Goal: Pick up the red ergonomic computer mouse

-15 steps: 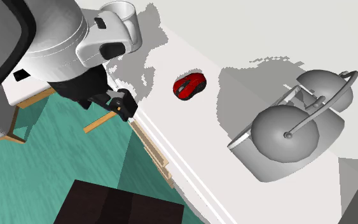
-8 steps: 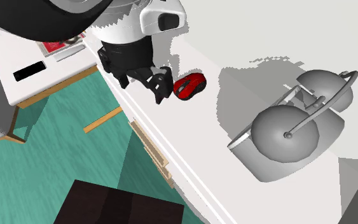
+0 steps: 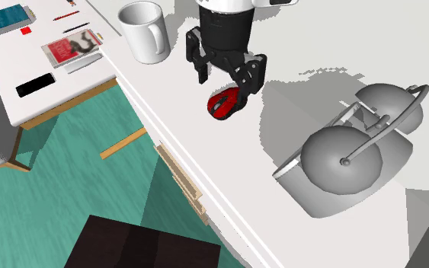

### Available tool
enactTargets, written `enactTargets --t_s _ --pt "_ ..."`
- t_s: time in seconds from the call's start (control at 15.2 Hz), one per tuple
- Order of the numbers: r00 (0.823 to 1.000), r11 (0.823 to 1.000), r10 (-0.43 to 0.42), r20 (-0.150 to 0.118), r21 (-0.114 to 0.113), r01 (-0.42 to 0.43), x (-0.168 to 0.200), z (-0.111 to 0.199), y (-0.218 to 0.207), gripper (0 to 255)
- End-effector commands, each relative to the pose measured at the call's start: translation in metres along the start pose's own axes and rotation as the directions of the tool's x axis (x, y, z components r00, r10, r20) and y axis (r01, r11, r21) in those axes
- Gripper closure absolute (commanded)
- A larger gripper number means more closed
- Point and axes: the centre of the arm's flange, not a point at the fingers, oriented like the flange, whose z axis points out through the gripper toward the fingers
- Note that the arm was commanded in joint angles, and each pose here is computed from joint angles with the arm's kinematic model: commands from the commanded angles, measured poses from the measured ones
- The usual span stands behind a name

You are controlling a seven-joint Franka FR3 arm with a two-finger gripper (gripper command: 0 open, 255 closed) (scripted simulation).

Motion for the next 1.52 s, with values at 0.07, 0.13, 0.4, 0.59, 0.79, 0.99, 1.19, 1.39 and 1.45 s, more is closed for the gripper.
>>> enactTargets --t_s 0.07,0.13,0.4,0.59,0.79,0.99,1.19,1.39,1.45 --pt "0.999 0.999 0.046 0.011 -0.014 -0.046 0.019 0.003 0.016 0" --pt "0.999 0.999 0.046 0.011 -0.014 -0.046 0.019 0.008 0.015 0" --pt "0.999 0.999 0.046 0.011 -0.014 -0.046 0.020 0.029 0.015 0" --pt "0.999 0.999 0.046 0.011 -0.014 -0.046 0.021 0.037 0.015 0" --pt "0.999 0.999 0.046 0.011 -0.014 -0.046 0.020 0.037 0.015 255" --pt "0.999 0.999 0.046 0.011 -0.014 -0.046 0.020 0.037 0.015 255" --pt "0.999 0.999 0.046 0.011 -0.014 -0.046 0.020 0.036 0.015 255" --pt "0.999 0.999 0.046 0.011 -0.014 -0.046 0.020 0.032 0.015 255" --pt "0.999 0.999 0.046 0.011 -0.014 -0.046 0.020 0.027 0.015 255"
